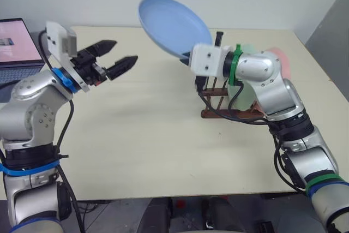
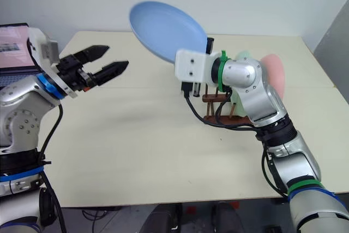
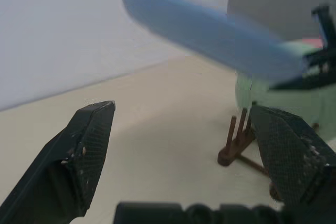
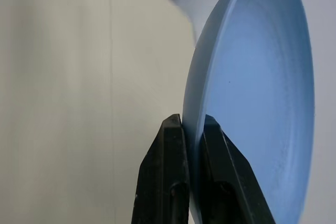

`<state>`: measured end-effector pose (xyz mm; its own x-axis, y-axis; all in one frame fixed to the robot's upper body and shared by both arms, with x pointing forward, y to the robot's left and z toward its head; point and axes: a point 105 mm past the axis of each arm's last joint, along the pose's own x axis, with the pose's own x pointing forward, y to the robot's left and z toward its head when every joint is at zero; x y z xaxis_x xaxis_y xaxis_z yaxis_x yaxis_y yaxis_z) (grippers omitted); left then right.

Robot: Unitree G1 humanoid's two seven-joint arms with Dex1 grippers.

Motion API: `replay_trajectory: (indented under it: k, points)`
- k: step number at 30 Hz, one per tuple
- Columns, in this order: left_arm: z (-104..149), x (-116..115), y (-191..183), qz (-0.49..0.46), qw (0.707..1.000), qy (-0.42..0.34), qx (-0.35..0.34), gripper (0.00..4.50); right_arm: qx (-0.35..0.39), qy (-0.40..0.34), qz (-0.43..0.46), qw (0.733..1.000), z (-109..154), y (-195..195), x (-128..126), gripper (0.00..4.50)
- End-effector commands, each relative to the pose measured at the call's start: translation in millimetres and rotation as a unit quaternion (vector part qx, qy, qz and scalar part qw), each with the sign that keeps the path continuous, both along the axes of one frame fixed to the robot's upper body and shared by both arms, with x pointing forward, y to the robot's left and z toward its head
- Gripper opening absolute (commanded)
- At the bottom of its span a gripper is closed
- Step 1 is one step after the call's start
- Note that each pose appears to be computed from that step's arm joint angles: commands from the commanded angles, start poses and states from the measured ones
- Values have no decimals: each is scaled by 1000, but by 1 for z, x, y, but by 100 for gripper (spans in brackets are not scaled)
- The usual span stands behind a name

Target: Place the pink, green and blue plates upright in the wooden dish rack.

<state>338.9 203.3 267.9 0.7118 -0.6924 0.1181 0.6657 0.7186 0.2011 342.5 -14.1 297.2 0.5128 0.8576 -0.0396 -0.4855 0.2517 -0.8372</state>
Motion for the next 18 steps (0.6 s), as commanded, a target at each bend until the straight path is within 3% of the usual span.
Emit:
replay_trajectory:
  k: [1,4,10,13,18]
  points:
    - [0,-7,-10,-30,997,-37,54,441,151,70,43,985,40,-8,-23,0]
    - [-18,-16,-27,-77,992,-37,91,441,242,136,78,958,55,-16,-39,0]
    - [-26,-33,-58,-160,983,-33,90,441,316,243,96,912,46,-37,-63,0]
    - [-35,-40,-72,-196,973,-38,117,441,354,288,84,886,40,-49,-65,0]
    - [-30,-48,-93,-240,964,-47,107,441,390,338,0,856,8,-76,-52,0]
